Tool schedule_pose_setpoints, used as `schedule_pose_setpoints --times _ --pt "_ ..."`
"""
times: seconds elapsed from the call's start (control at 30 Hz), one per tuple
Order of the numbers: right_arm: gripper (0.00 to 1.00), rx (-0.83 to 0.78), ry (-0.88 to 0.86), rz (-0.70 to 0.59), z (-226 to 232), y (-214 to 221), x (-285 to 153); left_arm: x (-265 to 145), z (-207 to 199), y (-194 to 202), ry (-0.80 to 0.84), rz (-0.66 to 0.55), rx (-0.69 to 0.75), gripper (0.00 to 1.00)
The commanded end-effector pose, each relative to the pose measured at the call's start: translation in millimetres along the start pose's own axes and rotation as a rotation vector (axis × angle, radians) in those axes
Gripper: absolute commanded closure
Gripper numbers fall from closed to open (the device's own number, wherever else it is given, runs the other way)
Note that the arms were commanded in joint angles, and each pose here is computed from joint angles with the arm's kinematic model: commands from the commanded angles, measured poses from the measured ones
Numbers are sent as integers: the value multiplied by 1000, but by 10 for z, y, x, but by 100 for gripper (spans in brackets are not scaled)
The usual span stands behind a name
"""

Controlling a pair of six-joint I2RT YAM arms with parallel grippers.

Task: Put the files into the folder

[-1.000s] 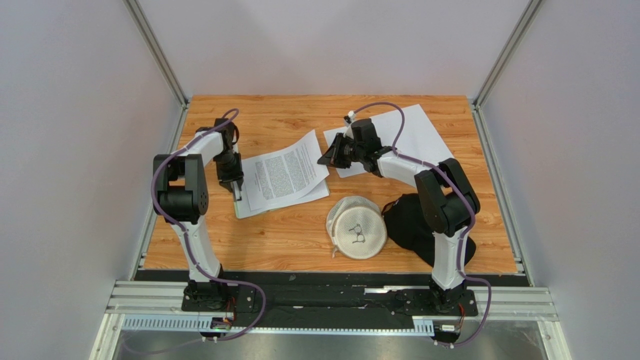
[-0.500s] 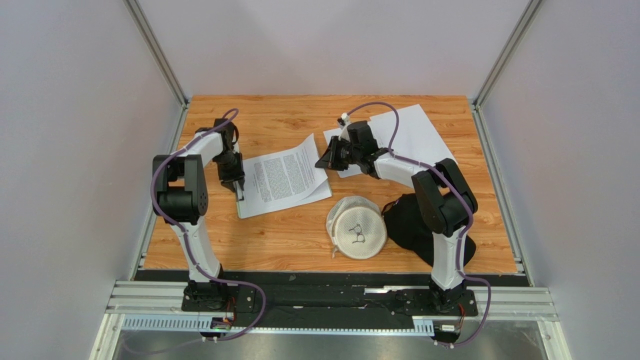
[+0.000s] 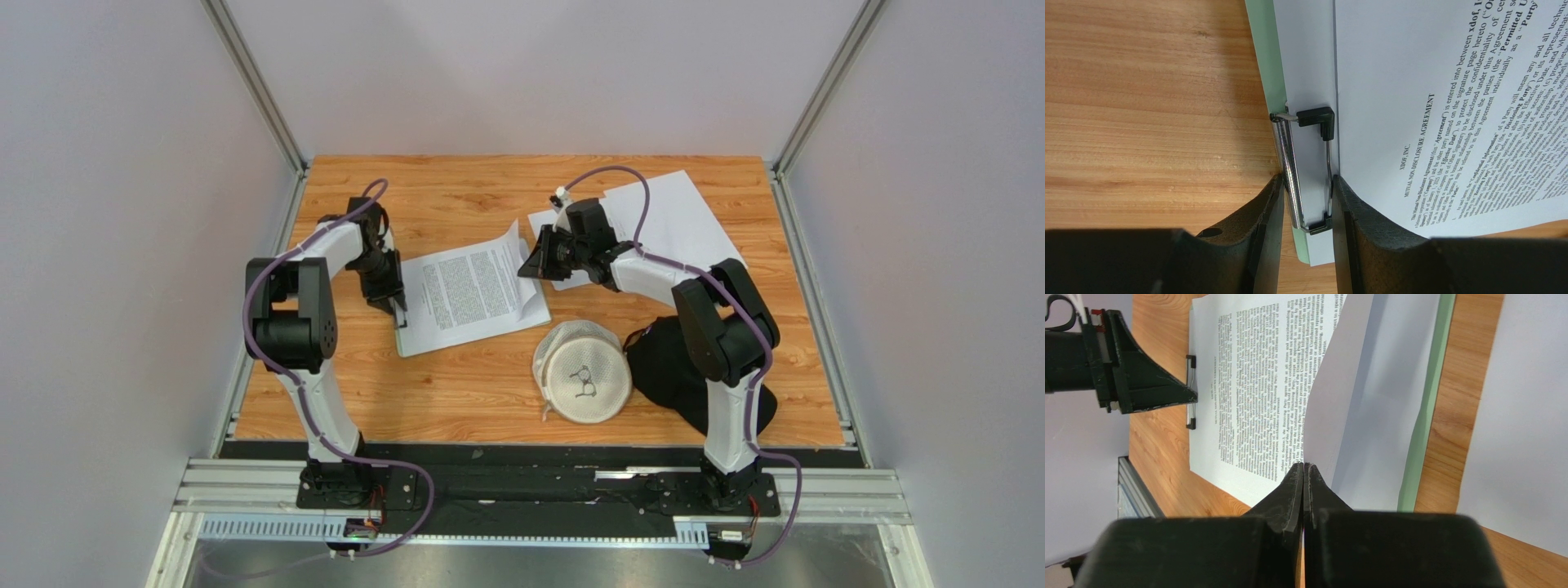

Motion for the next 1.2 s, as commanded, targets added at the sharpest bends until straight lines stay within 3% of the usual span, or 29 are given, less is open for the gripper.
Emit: schedule_pose_setpoints --times 0.0,0.73,1.07,1.13,1.17 --pt "100 -37 50 -51 -1 -53 -48 -5 -100 22 113 -39 -3 100" --pt "100 -59 218 -139 -111 -100 -139 -49 23 80 166 -136 -90 100" --pt "100 -93 157 -147 63 -174 -155 -101 38 46 -19 -112 -111 100" --pt "100 -92 144 -140 103 -154 -130 -81 30 45 -44 -98 -119 95" --pt "100 -91 140 -136 108 -148 -120 -88 43 38 -63 -99 -121 84"
Point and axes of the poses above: each gripper's point midway between its finger pads, its own x axis out along the fingers, its own z axis along the line the jaws close on, y = z × x, the point moved 9 cm from there along -x, back along the fingers, and after that the axes turned 4 degrees about x, right-handed, at the moved point
